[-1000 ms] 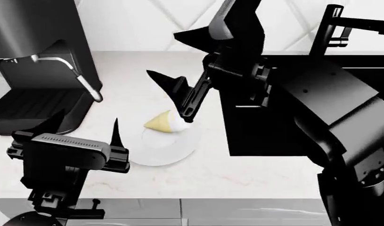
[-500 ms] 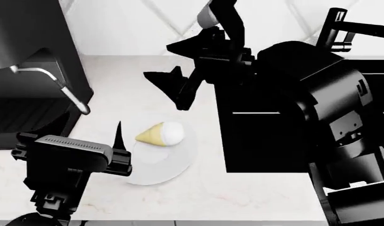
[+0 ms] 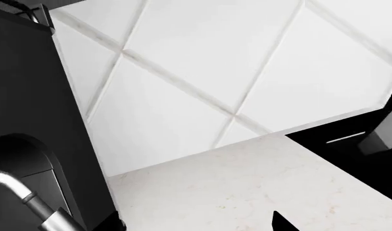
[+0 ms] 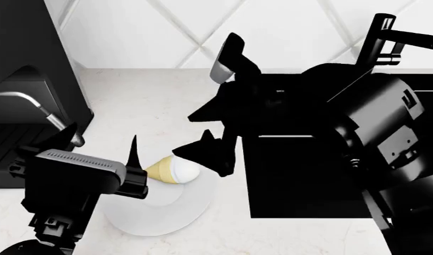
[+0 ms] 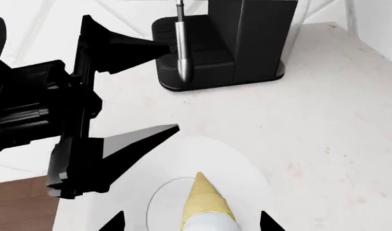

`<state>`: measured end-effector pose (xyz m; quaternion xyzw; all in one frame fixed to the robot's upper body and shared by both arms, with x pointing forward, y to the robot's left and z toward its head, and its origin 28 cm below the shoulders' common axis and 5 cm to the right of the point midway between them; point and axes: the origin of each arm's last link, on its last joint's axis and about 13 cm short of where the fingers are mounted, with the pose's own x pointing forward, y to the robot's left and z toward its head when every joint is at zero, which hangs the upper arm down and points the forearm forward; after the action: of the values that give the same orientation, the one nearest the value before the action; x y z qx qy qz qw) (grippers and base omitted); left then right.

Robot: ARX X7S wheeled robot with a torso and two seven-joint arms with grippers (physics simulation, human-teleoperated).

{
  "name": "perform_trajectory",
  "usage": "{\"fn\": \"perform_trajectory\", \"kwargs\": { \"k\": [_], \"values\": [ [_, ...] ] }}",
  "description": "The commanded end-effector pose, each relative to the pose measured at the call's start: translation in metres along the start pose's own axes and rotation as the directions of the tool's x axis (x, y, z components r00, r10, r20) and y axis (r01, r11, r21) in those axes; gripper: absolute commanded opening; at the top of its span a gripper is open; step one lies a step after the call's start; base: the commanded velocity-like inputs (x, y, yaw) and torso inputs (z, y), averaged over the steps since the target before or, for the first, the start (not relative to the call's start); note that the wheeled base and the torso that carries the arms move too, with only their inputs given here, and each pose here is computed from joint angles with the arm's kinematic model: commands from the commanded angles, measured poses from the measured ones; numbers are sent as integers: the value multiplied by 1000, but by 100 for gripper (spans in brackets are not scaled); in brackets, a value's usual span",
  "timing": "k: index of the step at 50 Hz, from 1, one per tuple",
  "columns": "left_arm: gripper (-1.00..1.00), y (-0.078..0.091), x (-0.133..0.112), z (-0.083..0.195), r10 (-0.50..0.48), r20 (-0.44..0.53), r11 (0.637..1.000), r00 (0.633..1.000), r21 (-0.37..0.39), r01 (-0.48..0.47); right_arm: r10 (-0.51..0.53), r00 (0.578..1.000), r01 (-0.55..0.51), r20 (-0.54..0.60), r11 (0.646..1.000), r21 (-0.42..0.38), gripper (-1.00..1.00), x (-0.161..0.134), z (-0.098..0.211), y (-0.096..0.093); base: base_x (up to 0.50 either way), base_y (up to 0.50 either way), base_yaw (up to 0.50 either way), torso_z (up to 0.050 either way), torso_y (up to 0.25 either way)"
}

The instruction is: Move the dessert items from the plate to the tray.

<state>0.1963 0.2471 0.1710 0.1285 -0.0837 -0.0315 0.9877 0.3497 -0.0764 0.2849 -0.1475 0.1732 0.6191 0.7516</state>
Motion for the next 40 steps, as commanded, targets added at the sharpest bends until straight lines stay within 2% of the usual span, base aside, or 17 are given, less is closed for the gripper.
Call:
{"fn": "perform_trajectory", "kwargs": {
  "k": [1, 23, 40],
  "values": [
    [100, 6, -4, 11, 13, 22, 1000, 1000, -4, -13, 41, 994, -39, -103, 999, 19, 100, 0, -7, 2, 0, 0, 0, 0, 0],
    [100, 7, -5, 6, 7, 16, 1000, 1000, -13, -6, -28, 990, 21, -137, 999, -48, 100, 9, -7, -11, 0, 0, 0, 0, 0],
    [100, 10, -5, 3, 25, 1, 1000, 1000, -9, -25, -20, 980, 3, -199, 997, -81, 100, 23, -12, -17, 0, 0, 0, 0, 0]
  ]
}}
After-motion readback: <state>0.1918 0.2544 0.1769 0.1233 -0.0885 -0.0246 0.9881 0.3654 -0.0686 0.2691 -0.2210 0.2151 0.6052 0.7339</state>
